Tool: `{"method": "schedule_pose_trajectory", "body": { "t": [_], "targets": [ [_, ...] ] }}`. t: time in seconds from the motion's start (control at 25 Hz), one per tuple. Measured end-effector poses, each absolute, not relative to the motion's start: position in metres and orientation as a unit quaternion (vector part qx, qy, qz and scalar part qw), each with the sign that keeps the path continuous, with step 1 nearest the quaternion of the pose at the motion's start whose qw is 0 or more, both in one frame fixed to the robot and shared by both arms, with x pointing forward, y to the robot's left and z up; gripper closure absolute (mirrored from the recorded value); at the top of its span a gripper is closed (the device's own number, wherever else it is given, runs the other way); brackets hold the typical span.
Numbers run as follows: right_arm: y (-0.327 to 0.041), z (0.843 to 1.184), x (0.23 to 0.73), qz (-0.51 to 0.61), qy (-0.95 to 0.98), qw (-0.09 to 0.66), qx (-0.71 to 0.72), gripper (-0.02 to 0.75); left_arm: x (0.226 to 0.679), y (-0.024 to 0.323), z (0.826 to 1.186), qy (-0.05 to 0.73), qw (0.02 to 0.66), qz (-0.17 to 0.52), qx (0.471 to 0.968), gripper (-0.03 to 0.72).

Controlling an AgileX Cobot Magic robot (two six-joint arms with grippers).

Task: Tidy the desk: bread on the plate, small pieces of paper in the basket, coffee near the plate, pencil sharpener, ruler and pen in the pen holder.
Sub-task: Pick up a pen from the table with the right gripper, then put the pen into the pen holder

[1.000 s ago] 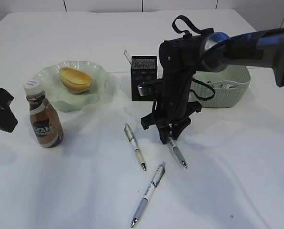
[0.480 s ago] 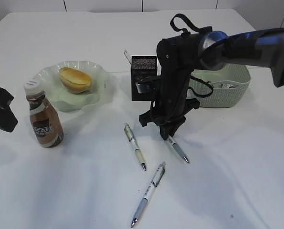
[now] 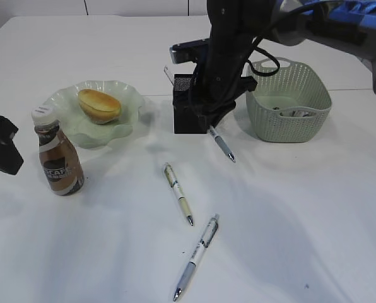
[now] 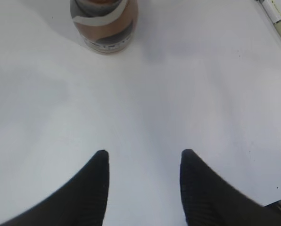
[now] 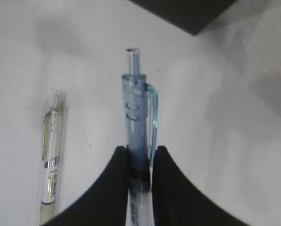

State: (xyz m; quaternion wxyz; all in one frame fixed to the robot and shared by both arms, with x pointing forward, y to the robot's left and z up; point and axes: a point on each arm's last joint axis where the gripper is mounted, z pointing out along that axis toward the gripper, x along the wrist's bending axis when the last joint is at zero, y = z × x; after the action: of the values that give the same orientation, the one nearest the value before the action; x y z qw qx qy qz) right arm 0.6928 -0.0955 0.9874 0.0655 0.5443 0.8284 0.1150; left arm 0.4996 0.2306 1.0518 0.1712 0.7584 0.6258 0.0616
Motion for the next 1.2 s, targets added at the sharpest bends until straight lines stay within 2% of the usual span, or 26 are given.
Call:
{"method": "schedule_pose_trajectory", "body": {
  "t": [0.36,0.68,1.2],
  "targets": [
    [-0.094,1.023,0.711,0.185,0.817,0.157,0.523,0.635,0.500,0.231,1.052,0.626,0.172,0.062,0.758,0.348],
    [-0.092,1.033,0.724,0.241,0.801,0.216,0.503,0.635,0.500,0.231,1.052,0.626,0.172,0.063,0.758,0.348],
    [-0.113,1.056,0.755,0.383,0.724,0.288,0.495,0.635,0.500,0.231,1.052,0.626,0.173,0.063,0.758,0.348]
  ]
}}
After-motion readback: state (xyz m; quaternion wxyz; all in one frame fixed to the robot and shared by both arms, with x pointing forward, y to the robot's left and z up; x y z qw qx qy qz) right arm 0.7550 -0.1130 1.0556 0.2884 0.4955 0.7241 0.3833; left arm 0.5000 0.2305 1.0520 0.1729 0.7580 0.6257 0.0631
